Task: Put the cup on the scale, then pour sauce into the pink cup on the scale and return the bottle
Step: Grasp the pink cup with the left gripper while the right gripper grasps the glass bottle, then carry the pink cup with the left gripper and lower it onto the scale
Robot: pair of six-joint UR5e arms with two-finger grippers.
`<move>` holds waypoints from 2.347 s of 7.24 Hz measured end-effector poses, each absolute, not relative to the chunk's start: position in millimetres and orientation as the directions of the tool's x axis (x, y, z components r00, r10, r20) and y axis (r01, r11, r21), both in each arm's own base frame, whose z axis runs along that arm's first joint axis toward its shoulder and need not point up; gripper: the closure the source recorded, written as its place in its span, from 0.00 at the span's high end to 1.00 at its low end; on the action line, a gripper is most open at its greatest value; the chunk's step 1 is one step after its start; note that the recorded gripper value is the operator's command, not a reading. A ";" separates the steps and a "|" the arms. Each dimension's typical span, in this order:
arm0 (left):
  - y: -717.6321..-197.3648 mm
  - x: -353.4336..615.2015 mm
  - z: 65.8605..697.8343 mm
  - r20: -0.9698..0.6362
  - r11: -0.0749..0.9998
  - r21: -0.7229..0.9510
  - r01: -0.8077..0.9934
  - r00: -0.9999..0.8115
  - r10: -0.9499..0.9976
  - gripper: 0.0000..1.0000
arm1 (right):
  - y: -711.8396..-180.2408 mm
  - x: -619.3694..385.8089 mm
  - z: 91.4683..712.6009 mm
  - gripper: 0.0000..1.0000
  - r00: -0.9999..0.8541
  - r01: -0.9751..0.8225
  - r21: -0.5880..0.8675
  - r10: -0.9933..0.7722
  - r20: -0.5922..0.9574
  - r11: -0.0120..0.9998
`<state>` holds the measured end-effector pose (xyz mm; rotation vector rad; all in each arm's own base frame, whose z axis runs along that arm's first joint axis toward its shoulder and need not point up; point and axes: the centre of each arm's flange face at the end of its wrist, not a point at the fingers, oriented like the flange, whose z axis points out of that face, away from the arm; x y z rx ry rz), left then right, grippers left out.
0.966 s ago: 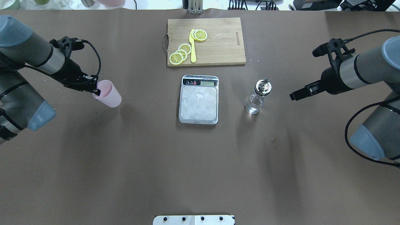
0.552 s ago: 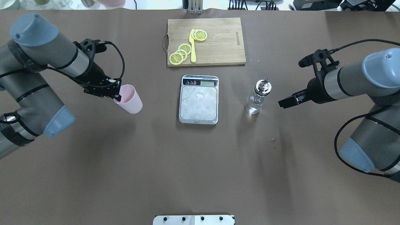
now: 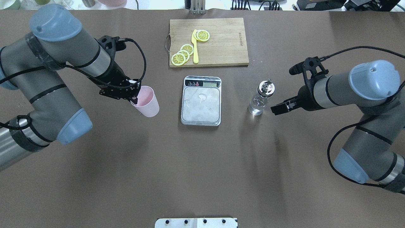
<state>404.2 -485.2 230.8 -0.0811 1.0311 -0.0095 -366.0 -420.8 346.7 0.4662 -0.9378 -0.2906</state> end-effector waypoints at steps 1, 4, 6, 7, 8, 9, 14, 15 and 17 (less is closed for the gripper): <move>-478.1 416.2 223.8 -0.855 0.997 -0.073 -0.028 0.517 -0.048 0.00 | -417.7 -372.2 345.0 1.00 0.570 0.033 0.511 -0.436 0.696 0.859; -457.5 447.8 208.7 -0.849 0.997 -0.072 -0.023 0.526 -0.049 0.00 | -421.7 -376.7 335.1 1.00 0.586 0.001 0.537 -0.436 0.683 0.843; -444.9 465.7 201.1 -0.845 0.998 -0.064 -0.024 0.534 -0.041 0.00 | -426.0 -378.1 328.6 1.00 0.598 -0.021 0.554 -0.434 0.674 0.832; -439.1 473.3 196.3 -0.845 0.998 -0.062 -0.028 0.533 -0.037 0.00 | -427.8 -377.9 328.4 1.00 0.606 -0.028 0.561 -0.432 0.668 0.828; -435.7 482.2 187.3 -0.846 0.998 -0.061 -0.033 0.532 -0.034 0.00 | -429.5 -377.5 329.1 1.00 0.614 -0.034 0.568 -0.431 0.661 0.822; -437.5 494.0 173.4 -0.843 0.997 -0.063 -0.037 0.536 -0.033 0.00 | -430.9 -377.4 329.7 1.00 0.620 -0.040 0.574 -0.430 0.657 0.818; -484.8 515.0 140.4 -0.828 1.000 -0.029 -0.003 0.561 -0.022 0.00 | -440.5 -387.8 330.5 1.00 0.634 -0.057 0.582 -0.421 0.649 0.811; -493.9 513.8 138.7 -0.825 1.000 -0.016 -0.001 0.564 -0.013 0.00 | -443.5 -391.9 328.2 1.00 0.633 -0.059 0.583 -0.421 0.650 0.811; -504.9 513.7 136.0 -0.823 1.000 -0.006 0.002 0.568 -0.006 0.00 | -446.5 -396.3 324.6 1.00 0.634 -0.064 0.586 -0.421 0.649 0.808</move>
